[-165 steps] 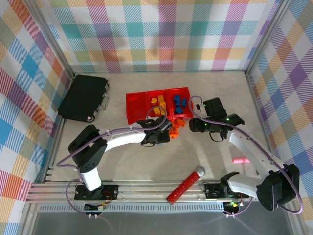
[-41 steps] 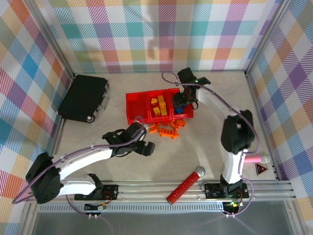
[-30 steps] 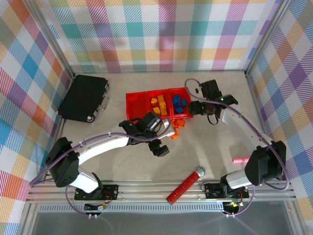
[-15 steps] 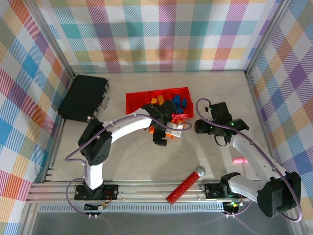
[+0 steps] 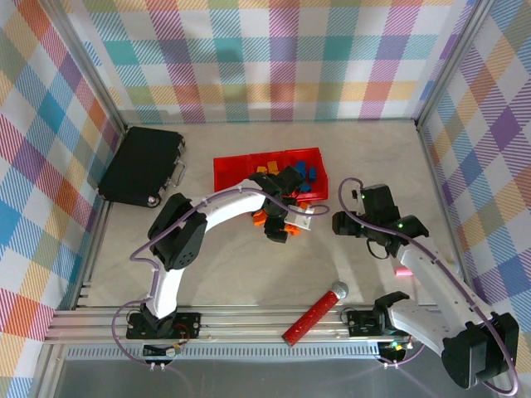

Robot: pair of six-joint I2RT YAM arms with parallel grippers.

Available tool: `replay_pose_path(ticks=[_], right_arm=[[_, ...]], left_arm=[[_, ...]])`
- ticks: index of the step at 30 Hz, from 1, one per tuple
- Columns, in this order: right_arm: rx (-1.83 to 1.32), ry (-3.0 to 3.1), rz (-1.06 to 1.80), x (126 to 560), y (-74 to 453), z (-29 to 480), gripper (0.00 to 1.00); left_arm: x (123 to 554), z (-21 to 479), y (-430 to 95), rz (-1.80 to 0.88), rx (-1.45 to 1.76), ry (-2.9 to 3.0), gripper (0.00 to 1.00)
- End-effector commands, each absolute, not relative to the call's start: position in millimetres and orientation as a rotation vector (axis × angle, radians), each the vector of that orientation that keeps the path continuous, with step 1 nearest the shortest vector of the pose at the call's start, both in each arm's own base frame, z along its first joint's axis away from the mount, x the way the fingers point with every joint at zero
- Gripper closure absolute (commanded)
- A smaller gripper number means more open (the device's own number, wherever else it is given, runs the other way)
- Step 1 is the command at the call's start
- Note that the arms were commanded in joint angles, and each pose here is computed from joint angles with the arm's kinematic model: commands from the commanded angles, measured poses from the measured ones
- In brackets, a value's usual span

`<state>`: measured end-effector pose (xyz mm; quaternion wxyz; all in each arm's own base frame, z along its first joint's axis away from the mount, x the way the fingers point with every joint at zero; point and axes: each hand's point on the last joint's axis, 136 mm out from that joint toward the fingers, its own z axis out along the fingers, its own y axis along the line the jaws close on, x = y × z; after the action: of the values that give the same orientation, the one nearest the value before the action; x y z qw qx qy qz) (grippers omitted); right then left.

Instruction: Sort the legos into containers by color

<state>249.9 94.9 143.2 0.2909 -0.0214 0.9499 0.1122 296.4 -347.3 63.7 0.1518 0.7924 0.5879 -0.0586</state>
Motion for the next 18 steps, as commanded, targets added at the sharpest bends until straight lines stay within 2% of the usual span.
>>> replay_pose_path(ticks=[1, 8, 18], right_arm=[[-0.050, 2.507, 0.342, 252.5, 99.0, 145.9, 0.25], [-0.056, 2.508, 0.362, 251.7, 101.5, 143.5, 0.25], [-0.066, 2.504, 0.390, 248.2, 104.3, 141.2, 0.25]], left_arm=[[305.2, 58.7, -347.4, -0.150, 2.261, 1.714, 0.18], [315.2, 47.4, -342.6, -0.141, 2.239, 1.795, 0.19], [314.8, 37.7, -335.7, -0.116, 2.290, 1.862, 0.27]])
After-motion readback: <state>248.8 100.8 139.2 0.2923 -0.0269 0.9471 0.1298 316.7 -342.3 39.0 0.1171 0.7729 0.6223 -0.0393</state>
